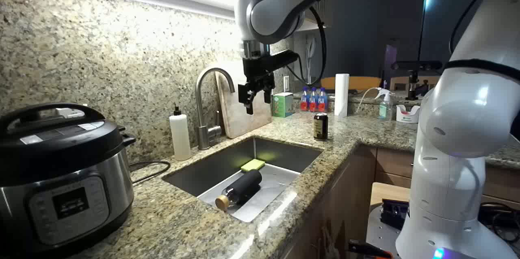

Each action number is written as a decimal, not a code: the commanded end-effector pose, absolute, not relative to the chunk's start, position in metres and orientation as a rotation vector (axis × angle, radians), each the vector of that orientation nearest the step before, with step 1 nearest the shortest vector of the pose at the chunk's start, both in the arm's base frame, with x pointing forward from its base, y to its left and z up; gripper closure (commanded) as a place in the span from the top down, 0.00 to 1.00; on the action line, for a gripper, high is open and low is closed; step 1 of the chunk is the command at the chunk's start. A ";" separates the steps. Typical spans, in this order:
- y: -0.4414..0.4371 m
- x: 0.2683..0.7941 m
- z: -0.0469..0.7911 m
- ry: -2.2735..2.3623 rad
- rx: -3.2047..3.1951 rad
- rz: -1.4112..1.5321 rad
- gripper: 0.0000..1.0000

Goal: Remove the bottle from the sink

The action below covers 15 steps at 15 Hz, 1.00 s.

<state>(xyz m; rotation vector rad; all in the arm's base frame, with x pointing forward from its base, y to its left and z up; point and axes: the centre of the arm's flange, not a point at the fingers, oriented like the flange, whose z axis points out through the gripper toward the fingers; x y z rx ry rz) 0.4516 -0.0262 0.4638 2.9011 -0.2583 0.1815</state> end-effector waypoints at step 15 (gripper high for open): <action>-0.024 0.452 0.464 -0.295 2.903 0.179 1.00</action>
